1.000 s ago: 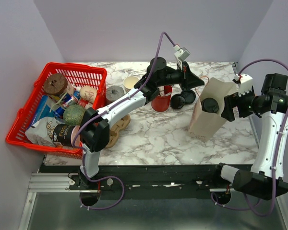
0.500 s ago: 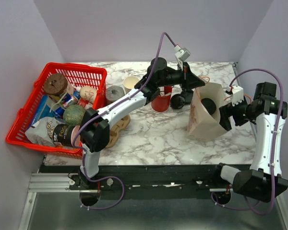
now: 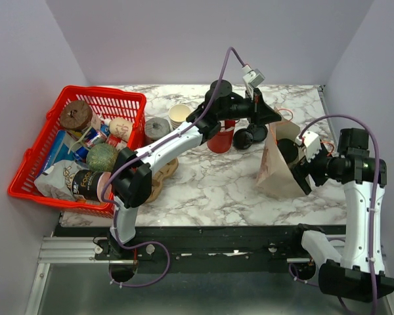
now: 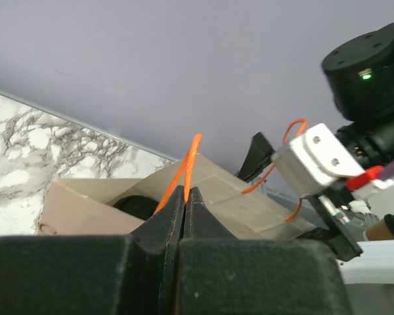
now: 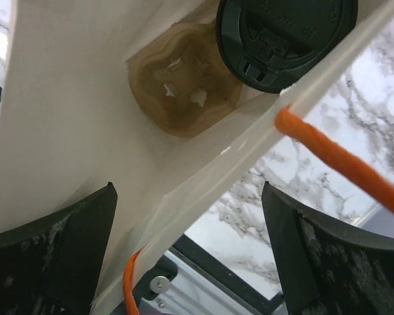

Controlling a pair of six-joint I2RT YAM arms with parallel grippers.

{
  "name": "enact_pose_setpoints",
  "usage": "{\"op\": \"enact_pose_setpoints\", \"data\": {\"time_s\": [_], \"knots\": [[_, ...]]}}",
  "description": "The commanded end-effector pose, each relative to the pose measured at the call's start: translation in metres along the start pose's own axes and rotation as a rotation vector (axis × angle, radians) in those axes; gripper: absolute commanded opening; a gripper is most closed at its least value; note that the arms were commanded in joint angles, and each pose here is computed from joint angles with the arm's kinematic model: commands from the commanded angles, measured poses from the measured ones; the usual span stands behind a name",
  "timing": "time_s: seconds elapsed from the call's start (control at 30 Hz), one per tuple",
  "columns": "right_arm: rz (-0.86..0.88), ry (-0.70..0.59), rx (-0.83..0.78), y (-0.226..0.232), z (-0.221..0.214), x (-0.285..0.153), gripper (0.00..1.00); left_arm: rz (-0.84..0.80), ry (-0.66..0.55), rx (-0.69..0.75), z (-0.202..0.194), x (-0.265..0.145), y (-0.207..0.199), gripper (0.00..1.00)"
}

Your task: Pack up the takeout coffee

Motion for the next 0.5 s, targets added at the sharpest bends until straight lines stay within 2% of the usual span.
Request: {"op": "enact_pose_setpoints", "data": {"time_s": [0.0,0.1,0.27,0.37,0.47], "knots": [[0.078,0.148,-0.049,0.036,-0.036,-0.015,1.0,0.033,-0.046,0.105,0.021,-0.002,0.009,0.0],[0.037,0.142,-0.075,0.035,-0.034,-0.022,1.0,0.063,-0.047,0.126,0.025,-0.004,0.014,0.0],[-0.025,-0.058,-0.187,0.041,0.005,-0.047,1.0,0.074,-0.037,0.142,0.026,-0.009,0.021,0.0],[0.017,-0.147,-0.11,0.049,0.022,-0.051,1.0,0.07,-0.026,0.141,0.022,-0.01,0.021,0.0],[0.063,-0.172,-0.017,0.055,0.027,-0.048,1.0,0.065,-0.029,0.143,0.022,-0.01,0.02,0.0]]}}
Point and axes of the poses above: each gripper's point midway between its finger pads, its own x axis out along the fingers, its own y axis along the line the jaws close on, z = x × y, the point moved 3 cm from there along -x, back along the fingers, and after that the axes turned 4 degrees about -x, right-handed, at the moved point
